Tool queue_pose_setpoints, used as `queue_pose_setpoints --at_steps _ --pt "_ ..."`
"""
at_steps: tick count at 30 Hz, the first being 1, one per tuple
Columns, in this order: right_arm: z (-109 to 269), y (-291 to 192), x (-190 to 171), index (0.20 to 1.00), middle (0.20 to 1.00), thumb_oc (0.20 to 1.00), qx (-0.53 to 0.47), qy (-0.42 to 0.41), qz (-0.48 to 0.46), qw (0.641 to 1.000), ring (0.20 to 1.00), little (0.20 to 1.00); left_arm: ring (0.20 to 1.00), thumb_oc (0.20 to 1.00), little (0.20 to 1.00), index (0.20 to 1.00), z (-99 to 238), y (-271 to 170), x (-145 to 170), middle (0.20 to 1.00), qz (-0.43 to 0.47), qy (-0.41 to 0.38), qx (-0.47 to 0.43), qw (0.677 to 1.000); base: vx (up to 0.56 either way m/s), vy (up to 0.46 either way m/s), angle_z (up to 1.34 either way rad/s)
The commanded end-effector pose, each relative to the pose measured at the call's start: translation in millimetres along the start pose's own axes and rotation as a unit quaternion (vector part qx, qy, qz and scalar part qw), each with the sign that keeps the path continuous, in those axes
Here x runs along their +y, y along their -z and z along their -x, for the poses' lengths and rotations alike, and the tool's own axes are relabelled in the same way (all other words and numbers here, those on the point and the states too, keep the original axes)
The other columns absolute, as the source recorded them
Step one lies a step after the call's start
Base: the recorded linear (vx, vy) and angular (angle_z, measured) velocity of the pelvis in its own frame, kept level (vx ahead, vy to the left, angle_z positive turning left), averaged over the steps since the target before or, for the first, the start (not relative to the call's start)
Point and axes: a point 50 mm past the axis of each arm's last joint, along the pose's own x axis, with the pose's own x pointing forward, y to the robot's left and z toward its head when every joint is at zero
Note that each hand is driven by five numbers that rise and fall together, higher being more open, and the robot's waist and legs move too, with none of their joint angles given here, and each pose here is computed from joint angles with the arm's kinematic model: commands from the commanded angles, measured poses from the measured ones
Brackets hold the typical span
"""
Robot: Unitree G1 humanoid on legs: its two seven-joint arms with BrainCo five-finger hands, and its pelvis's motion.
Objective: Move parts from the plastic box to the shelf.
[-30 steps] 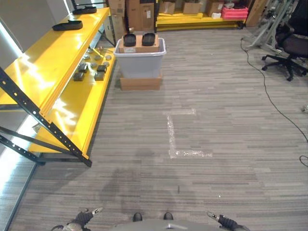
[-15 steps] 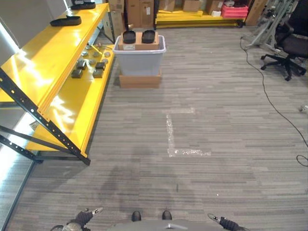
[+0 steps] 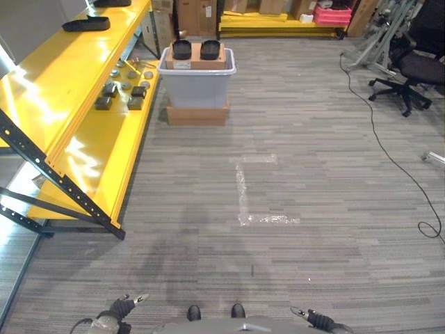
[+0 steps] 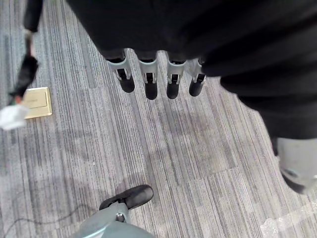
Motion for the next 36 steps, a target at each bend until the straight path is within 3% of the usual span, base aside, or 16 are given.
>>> queue_pose_setpoints --at_steps 1,16,23,27,36 --pt "0.1 -5.8 -9.7 1.000 1.000 1.000 0.002 0.015 0.004 1.000 1.000 1.000 1.000 1.000 1.000 1.000 -2.0 -7.9 5.4 1.000 -0.005 -0.007 -0.003 1.000 0.03 0.035 0.00" --pt "-1.2 -25.6 -7.4 1.000 1.000 1.000 -0.029 0.016 0.030 0.999 1.000 1.000 1.000 1.000 1.000 1.000 -2.3 -11.5 18.9 1.000 -0.023 -0.024 -0.002 0.999 0.05 0.039 -0.10" --pt "2.9 13.0 -13.1 1.000 1.000 1.000 0.027 0.019 0.040 0.999 1.000 1.000 1.000 1.000 1.000 1.000 -4.5 -30.0 10.3 1.000 -0.054 -0.008 -0.029 0.998 0.28 -0.125 0.43" --pt "6.2 29.3 -18.8 1.000 1.000 1.000 0.057 0.020 0.055 0.997 1.000 1.000 1.000 1.000 1.000 1.000 -4.4 -33.9 6.7 1.000 -0.019 -0.008 -0.040 0.999 0.33 -0.258 0.59" --pt "6.9 -24.6 -49.7 1.000 1.000 1.000 -0.024 0.072 0.059 0.995 1.000 1.000 1.000 1.000 1.000 1.000 -4.7 -44.7 -2.7 1.000 -0.052 0.002 -0.061 0.997 0.22 -0.150 0.03"
